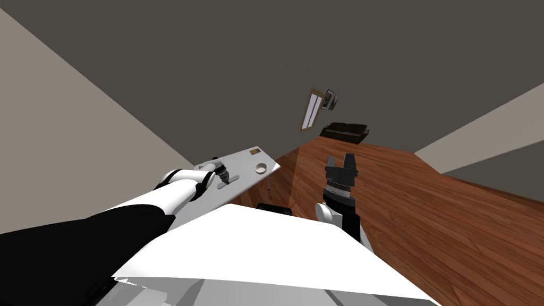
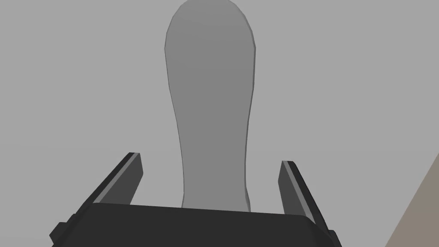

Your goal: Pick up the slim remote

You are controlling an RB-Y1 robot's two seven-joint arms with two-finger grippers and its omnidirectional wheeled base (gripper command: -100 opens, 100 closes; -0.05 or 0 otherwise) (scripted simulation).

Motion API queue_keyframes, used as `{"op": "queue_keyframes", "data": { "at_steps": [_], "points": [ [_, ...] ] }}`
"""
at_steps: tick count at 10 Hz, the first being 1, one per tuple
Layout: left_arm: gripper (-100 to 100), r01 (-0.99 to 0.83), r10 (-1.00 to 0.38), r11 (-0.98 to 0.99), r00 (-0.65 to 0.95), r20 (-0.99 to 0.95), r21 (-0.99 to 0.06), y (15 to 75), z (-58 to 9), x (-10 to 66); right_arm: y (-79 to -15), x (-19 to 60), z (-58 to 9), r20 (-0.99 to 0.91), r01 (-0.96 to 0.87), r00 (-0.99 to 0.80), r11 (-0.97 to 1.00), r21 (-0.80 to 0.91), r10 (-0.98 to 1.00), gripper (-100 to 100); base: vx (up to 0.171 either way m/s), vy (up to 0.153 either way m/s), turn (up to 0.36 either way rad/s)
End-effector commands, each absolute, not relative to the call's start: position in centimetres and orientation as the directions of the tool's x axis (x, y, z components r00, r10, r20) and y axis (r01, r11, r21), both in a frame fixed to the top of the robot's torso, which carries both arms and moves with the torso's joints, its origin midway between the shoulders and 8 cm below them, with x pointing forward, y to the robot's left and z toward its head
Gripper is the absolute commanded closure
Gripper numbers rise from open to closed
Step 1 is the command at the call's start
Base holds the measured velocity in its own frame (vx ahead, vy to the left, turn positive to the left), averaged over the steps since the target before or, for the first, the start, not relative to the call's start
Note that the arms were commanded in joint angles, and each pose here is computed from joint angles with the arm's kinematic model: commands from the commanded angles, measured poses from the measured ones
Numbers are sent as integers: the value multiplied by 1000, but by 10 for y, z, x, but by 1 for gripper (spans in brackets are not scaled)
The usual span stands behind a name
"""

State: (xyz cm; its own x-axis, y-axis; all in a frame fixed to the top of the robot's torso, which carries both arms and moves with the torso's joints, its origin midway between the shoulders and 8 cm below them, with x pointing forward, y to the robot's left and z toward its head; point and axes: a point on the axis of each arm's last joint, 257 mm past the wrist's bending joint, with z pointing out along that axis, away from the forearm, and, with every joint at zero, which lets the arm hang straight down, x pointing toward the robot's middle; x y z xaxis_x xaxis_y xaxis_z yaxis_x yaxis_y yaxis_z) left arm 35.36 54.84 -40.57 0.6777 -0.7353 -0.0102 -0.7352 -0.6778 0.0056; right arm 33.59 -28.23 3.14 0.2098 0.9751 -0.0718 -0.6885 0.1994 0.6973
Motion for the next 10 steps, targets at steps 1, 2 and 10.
{"op": "queue_keyframes", "data": {
  "at_steps": [1, 2, 10],
  "points": [
    [-100, -733, -733, -680, 680, -10, 11, 548, -406, 351, -282, 336, 31, -72, -689, 210, 199, 697, 975, 0, 11, 17, 3],
    [-100, -733, -733, -680, 680, -10, 11, 548, -406, 351, -282, 336, 31, -72, -689, 210, 199, 697, 975, 0, 0, 0, 0],
    [-100, -773, -773, -634, 634, -12, 10, 544, -417, 343, -282, 336, 31, -72, -688, 210, 199, 697, 975, 0, 54, -16, 76]
  ]
}}
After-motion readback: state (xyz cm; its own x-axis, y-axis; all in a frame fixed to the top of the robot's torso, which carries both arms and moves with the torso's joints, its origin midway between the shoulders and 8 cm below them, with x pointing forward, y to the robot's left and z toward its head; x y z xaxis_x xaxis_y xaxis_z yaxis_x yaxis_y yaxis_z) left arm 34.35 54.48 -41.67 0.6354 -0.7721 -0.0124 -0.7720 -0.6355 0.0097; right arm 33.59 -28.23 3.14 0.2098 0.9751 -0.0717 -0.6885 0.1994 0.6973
